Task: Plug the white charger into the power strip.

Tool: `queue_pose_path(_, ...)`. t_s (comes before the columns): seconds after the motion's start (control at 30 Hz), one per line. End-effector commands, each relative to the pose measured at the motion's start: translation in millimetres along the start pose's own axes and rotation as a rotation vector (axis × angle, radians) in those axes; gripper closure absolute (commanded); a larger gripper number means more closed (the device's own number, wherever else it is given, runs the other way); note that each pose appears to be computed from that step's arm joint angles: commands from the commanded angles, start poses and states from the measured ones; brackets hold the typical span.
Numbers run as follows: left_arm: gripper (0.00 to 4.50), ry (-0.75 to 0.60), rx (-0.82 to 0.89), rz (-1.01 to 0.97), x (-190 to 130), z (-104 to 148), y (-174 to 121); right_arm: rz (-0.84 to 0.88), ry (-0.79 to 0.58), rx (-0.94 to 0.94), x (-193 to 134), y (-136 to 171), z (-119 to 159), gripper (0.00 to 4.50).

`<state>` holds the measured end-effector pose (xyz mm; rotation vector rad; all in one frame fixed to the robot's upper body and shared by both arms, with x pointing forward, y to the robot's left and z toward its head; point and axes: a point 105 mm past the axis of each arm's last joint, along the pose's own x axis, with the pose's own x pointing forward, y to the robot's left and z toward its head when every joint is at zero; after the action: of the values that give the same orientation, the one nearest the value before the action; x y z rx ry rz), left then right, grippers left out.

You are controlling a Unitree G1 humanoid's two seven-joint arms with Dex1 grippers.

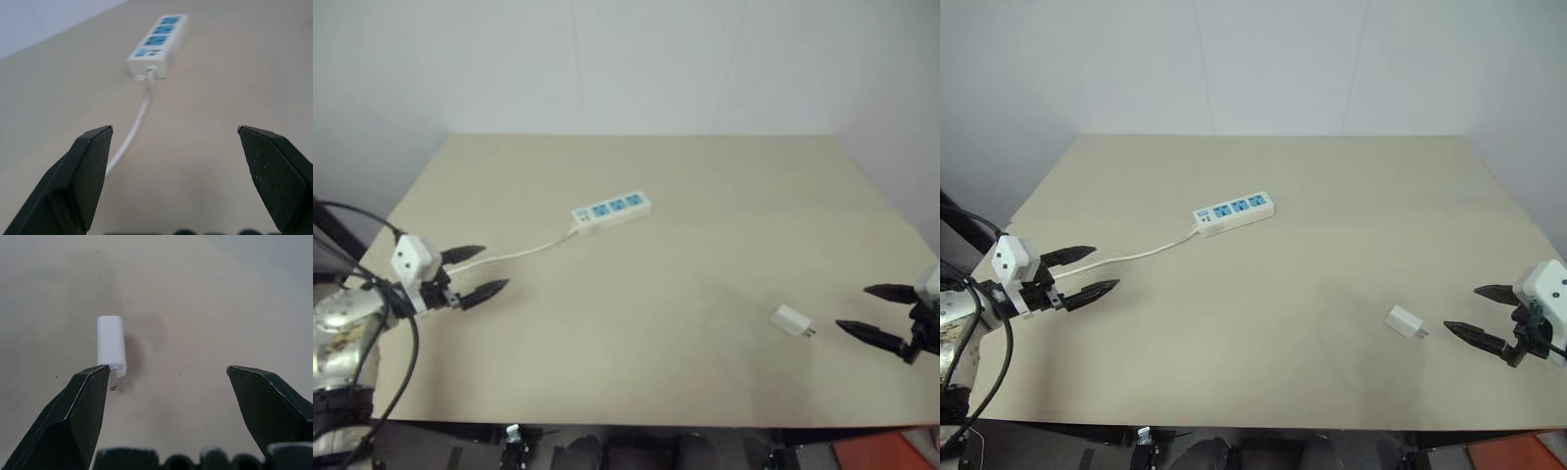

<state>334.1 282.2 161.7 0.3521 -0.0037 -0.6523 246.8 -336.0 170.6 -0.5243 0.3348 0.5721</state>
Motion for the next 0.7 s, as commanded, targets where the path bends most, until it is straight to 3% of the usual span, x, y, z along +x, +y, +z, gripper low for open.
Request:
queue_pose_path(0.03, 0.05, -0.008, 0.015, 0.118, 29, 3, 18, -0.036, -0.024, -0.062, 1, -7, 14, 0.00)
queue_pose_path(0.23, 0.05, 0.047, -0.038, 0.070, 93, -5, 9, -0.032, -0.069, -0.082, 13, -2, 34, 0.00)
queue_pose_path(0.3, 0.05, 0.127, -0.042, 0.101, 109, -13, 11, -0.013, -0.081, -0.110, 17, 6, 44, 0.00)
queue_pose_path(0.47, 0.05, 0.274, -0.003, 0.104, 130, -24, 6, 0.009, -0.126, -0.131, 22, 26, 64, 0.00)
queue_pose_path(0.63, 0.05, 0.413, 0.060, 0.005, 134, -37, -7, 0.016, -0.112, -0.115, 21, 38, 65, 0.00)
queue_pose_path(0.7, 0.45, 0.435, 0.017, 0.005, 135, -38, -8, 0.017, -0.100, -0.105, 20, 42, 63, 0.00)
